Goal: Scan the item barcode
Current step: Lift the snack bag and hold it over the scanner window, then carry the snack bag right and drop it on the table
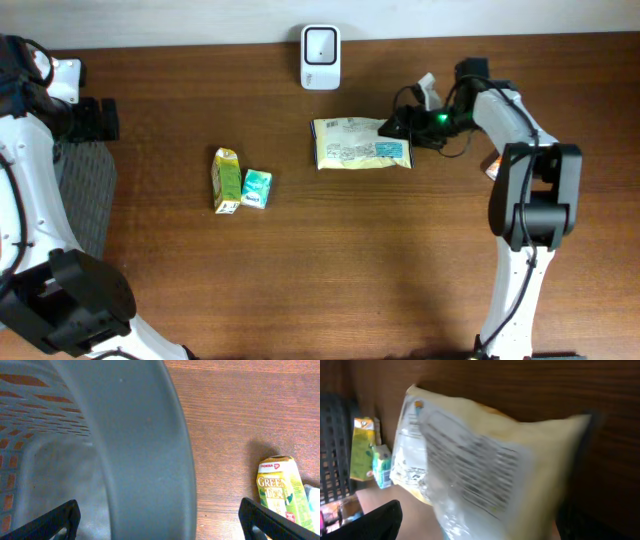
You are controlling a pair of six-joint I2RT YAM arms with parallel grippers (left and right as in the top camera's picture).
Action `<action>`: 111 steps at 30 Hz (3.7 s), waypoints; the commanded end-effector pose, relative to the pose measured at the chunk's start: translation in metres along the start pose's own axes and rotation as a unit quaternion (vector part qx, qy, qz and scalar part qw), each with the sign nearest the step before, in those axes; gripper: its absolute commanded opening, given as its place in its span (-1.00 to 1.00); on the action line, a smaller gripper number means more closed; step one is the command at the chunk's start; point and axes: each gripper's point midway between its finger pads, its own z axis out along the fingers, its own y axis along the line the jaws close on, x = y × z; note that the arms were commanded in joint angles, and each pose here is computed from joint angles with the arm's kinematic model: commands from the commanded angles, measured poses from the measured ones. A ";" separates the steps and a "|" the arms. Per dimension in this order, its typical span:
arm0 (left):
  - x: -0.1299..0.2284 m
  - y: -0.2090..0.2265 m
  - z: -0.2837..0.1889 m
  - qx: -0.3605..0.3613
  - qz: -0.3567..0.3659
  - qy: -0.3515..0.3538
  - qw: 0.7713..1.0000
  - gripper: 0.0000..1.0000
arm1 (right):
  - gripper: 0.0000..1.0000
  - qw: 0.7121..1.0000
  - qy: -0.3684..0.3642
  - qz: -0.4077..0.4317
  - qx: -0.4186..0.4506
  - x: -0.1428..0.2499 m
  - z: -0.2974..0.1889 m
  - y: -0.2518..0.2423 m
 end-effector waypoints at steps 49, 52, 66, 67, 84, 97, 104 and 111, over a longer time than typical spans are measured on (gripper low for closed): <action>0.002 -0.001 0.002 0.005 0.007 0.003 1.000 0.98 | -0.92 0.752 -0.206 -0.368 0.506 -0.126 -0.103 0.185; 0.002 -0.001 0.002 0.005 0.007 0.003 1.000 0.98 | -0.92 0.652 -0.194 -0.482 0.552 -0.153 -0.085 0.204; 0.002 -0.001 0.002 0.005 0.007 0.003 1.000 0.98 | -0.92 0.396 -0.084 -0.639 0.653 -0.205 -0.040 0.180; 0.002 -0.001 0.002 0.005 0.007 0.003 1.000 0.98 | -0.92 0.393 -0.098 -0.638 0.655 -0.207 -0.041 0.185; 0.002 -0.001 0.002 0.005 0.007 0.003 1.000 0.98 | -0.92 0.391 -0.086 -0.663 0.632 -0.195 -0.009 0.197; 0.002 -0.001 0.002 0.005 0.007 0.003 1.000 0.99 | -0.92 0.449 -0.194 -0.592 0.641 -0.195 -0.067 0.239; 0.002 -0.001 0.002 0.005 0.007 0.003 1.000 0.98 | -0.92 0.723 -0.281 -0.424 0.467 -0.103 -0.196 0.274; 0.002 -0.001 0.002 0.005 0.007 0.003 1.000 0.98 | -0.92 0.941 -0.206 -0.134 0.232 -0.015 -0.273 0.150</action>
